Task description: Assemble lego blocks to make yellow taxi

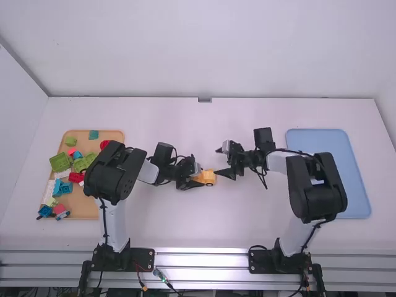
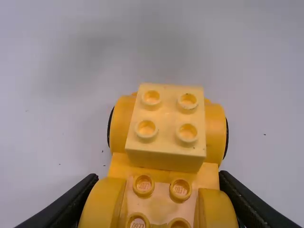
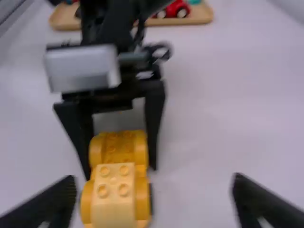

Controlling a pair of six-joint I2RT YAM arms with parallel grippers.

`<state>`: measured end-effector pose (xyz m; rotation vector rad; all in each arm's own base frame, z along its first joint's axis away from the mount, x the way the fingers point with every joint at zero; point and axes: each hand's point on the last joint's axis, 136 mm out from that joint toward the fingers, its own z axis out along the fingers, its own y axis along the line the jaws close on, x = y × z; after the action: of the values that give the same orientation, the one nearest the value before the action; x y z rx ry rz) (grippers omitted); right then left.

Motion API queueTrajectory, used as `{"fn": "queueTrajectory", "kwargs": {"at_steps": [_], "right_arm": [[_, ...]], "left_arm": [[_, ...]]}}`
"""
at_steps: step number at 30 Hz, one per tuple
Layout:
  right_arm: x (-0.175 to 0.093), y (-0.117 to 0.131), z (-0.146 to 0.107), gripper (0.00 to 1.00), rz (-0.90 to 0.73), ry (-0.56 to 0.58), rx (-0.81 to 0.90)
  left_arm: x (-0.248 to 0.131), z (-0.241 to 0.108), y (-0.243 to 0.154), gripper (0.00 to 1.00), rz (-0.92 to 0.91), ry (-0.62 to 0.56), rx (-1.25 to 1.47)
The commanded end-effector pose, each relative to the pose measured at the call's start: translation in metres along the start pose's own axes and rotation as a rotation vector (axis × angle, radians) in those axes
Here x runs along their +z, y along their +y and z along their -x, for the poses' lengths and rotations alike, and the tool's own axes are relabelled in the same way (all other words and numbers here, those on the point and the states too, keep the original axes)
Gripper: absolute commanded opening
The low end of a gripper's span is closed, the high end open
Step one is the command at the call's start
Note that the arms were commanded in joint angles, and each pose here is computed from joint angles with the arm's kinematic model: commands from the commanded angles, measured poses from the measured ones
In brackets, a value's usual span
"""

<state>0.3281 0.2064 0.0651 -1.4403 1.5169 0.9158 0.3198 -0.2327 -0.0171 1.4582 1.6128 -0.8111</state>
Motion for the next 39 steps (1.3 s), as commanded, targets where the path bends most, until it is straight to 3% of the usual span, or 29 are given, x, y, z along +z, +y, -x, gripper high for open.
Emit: {"fn": "queueTrajectory", "kwargs": {"at_steps": [1, 4, 6, 15, 22, 26, 30, 34, 37, 39], "right_arm": [[-0.023, -0.031, 0.032, 0.99, -0.107, 0.0, 0.024], [-0.034, -0.045, 0.024, 0.99, -0.195, 0.062, 0.097], [-0.04, -0.052, 0.017, 0.99, -0.238, 0.092, 0.132], [-0.038, -0.054, 0.021, 0.99, -0.238, 0.083, 0.11], [-0.031, -0.06, 0.024, 0.99, -0.272, 0.108, 0.084], [-0.026, -0.067, 0.025, 0.99, -0.315, 0.135, 0.078], [-0.021, -0.07, 0.028, 0.99, -0.331, 0.145, 0.048], [-0.02, -0.072, 0.032, 0.99, -0.335, 0.131, 0.026], [-0.02, -0.074, 0.036, 0.99, -0.343, 0.123, 0.008], [-0.021, -0.076, 0.038, 0.99, -0.349, 0.115, -0.003]], "left_arm": [[0.002, -0.013, -0.006, 0.6, -0.004, 0.035, -0.037], [0.002, -0.012, -0.005, 0.7, -0.004, 0.034, -0.036], [0.002, -0.012, -0.005, 0.99, -0.003, 0.032, -0.033], [-0.011, 0.006, 0.004, 0.99, 0.041, 0.047, -0.068], [-0.065, 0.023, 0.025, 0.99, 0.2, 0.182, -0.114], [-0.12, 0.043, 0.031, 0.99, 0.303, 0.182, -0.189], [-0.189, 0.047, 0.043, 0.99, 0.527, 0.17, -0.46], [-0.278, 0.016, 0.061, 0.99, 0.941, 0.151, -0.868], [-0.314, -0.001, 0.063, 0.99, 1.12, 0.092, -1.077], [-0.327, -0.015, 0.057, 0.99, 1.177, 0.127, -1.169]]}}
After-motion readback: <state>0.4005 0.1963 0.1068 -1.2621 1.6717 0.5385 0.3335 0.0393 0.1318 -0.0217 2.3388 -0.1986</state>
